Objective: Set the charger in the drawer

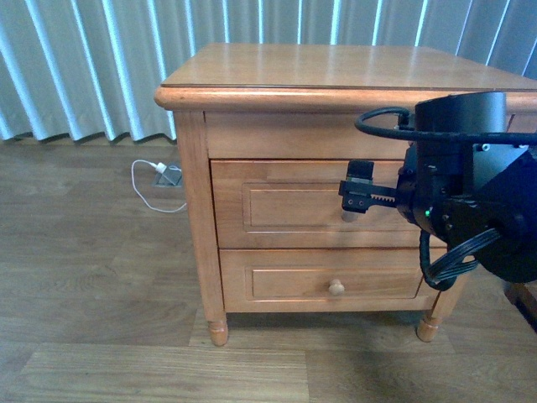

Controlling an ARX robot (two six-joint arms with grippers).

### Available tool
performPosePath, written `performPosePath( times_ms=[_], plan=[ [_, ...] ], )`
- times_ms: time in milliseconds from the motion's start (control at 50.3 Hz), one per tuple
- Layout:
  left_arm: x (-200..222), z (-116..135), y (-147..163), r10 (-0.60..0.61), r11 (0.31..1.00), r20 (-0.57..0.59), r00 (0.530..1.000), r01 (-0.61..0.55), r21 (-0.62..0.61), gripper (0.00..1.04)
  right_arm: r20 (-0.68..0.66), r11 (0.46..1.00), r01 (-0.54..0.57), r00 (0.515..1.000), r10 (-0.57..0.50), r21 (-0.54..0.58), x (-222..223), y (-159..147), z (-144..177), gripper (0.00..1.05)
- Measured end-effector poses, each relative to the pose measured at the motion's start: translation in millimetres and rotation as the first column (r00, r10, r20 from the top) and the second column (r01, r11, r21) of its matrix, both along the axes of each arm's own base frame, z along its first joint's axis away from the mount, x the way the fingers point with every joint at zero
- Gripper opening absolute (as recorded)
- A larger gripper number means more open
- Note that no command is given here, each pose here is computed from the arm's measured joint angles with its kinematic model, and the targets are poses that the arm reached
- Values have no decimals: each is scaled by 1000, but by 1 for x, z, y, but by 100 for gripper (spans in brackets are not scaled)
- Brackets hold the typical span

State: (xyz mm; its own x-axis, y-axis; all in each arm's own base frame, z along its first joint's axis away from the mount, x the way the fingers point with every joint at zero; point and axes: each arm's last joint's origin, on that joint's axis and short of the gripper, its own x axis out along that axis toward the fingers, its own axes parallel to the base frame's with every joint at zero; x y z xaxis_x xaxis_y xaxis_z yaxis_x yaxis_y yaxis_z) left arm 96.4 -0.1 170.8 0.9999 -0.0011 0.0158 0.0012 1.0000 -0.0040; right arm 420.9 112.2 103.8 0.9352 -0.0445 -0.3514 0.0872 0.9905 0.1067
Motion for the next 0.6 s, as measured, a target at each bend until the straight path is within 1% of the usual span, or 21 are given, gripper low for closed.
performPosePath(
  times_ms=[139, 238, 358, 517, 596],
  plan=[
    [0, 0, 0, 0, 1000, 0, 1000, 0, 0, 99, -23, 999, -45, 999, 46, 18, -22, -9, 18, 96],
    [0, 0, 0, 0, 1000, 0, 1000, 0, 0, 99, -89, 996, -77, 993, 81, 37, -42, -18, 26, 96],
    [0, 0, 0, 0, 1000, 0, 1000, 0, 0, 99, -136, 993, -109, 984, 115, 56, -71, -30, 36, 96],
    [0, 0, 0, 0, 1000, 0, 1000, 0, 0, 99, -139, 990, -122, 982, 131, 70, -116, -51, 63, 96],
    [0, 0, 0, 0, 1000, 0, 1000, 0, 0, 99, -134, 991, -113, 983, 122, 74, -136, -61, 75, 96]
  ],
)
